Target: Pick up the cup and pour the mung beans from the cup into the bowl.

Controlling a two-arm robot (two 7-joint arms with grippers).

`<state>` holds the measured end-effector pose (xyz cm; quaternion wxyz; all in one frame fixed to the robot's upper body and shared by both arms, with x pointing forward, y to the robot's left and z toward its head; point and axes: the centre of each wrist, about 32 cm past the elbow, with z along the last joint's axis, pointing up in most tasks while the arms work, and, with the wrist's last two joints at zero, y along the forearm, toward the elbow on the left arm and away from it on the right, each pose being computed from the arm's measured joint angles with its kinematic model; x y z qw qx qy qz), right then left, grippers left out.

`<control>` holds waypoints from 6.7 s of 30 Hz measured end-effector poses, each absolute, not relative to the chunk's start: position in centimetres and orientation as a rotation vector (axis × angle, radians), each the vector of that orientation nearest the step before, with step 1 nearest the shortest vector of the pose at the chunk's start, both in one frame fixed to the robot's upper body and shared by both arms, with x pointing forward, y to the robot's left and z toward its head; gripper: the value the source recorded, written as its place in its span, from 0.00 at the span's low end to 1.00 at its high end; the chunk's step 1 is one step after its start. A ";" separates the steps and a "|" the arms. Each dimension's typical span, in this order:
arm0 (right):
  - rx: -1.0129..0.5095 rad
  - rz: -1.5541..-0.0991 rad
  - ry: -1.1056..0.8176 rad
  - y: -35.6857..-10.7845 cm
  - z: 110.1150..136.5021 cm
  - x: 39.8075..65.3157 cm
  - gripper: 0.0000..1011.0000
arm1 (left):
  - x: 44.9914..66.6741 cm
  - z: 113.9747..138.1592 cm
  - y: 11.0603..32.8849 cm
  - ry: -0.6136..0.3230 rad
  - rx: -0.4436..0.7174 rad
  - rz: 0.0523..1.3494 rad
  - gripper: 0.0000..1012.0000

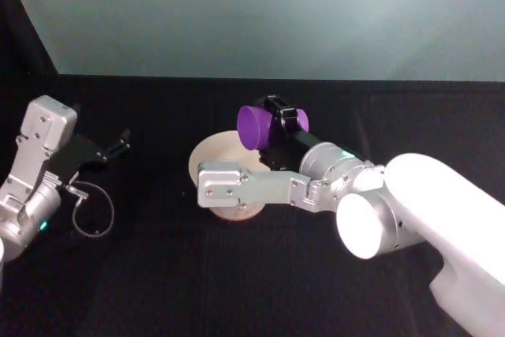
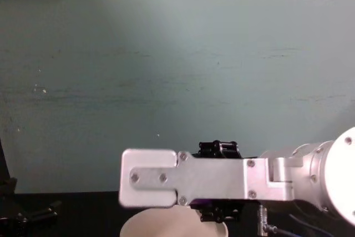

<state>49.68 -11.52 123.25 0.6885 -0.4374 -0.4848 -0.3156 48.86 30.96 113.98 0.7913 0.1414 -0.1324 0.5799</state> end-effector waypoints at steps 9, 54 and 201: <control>-1.031 -0.680 -1.158 -10.7 122.9 49.4 0.72 | 48.9 114.0 31.0 -0.285 0.304 1.248 0.99; -1.160 -0.573 -1.359 -9.5 122.3 48.4 0.72 | 48.9 114.0 31.0 -0.285 0.304 1.248 0.99; -1.456 -0.385 -1.773 -6.6 121.6 46.3 0.72 | 48.9 114.0 31.0 -0.285 0.304 1.248 0.99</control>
